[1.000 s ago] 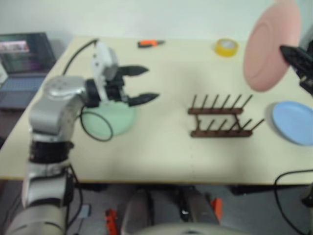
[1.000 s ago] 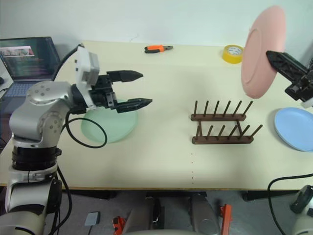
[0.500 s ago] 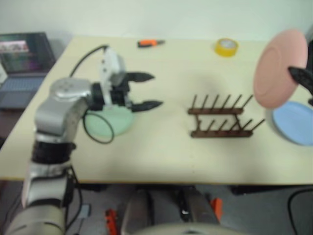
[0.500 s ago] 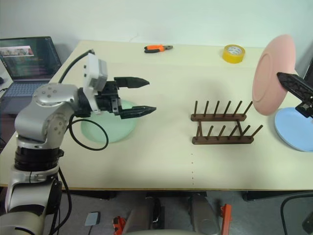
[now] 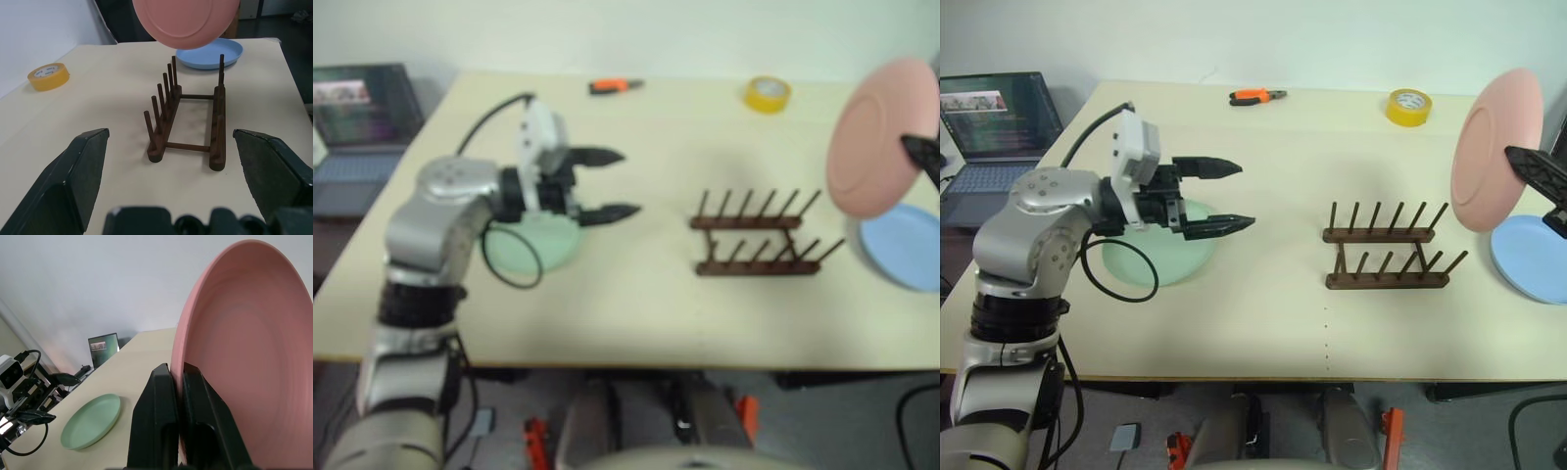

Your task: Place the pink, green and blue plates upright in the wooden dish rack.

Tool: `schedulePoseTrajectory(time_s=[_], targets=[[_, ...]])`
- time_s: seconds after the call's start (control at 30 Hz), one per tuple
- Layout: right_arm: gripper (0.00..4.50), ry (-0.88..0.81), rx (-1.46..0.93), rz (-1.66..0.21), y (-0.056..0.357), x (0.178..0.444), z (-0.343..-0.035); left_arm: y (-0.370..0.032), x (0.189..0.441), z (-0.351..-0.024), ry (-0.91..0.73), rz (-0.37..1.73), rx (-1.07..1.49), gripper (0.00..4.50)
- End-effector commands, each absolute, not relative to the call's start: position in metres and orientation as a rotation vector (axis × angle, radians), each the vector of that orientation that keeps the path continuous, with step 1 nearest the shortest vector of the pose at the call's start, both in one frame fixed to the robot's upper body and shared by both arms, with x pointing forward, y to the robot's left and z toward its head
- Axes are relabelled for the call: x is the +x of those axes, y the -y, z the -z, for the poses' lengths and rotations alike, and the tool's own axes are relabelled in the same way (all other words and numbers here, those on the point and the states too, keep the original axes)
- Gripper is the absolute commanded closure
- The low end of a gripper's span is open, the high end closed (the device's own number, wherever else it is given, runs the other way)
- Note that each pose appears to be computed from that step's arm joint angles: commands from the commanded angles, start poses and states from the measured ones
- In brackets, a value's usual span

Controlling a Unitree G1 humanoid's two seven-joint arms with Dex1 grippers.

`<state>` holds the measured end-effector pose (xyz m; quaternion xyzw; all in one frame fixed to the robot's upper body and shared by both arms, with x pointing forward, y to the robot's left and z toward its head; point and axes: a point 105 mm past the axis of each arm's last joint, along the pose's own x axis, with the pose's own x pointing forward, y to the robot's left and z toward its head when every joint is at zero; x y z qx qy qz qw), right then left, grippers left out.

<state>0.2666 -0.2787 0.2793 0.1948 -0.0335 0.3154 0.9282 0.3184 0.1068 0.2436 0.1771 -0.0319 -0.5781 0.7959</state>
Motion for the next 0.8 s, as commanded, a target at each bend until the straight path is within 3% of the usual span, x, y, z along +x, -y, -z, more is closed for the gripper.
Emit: schedulePoseTrajectory(time_s=[0.03,0.4,0.67,0.8], targets=[[4.50,0.120,0.407,-0.680,0.281,0.259,-0.288,-0.105,0.313,-0.255,0.117,1.260,0.415,0.03],[4.50,0.086,0.438,-0.688,0.282,0.259,-0.274,-0.105,0.313,-0.253,0.108,1.267,0.419,0.03],[4.50,0.147,0.410,-0.763,0.273,0.253,-0.296,-0.105,0.313,-0.253,0.107,1.266,0.424,0.03],[4.50,0.104,0.417,-0.737,0.274,0.258,-0.285,-0.104,0.313,-0.252,0.108,1.269,0.422,0.03]])
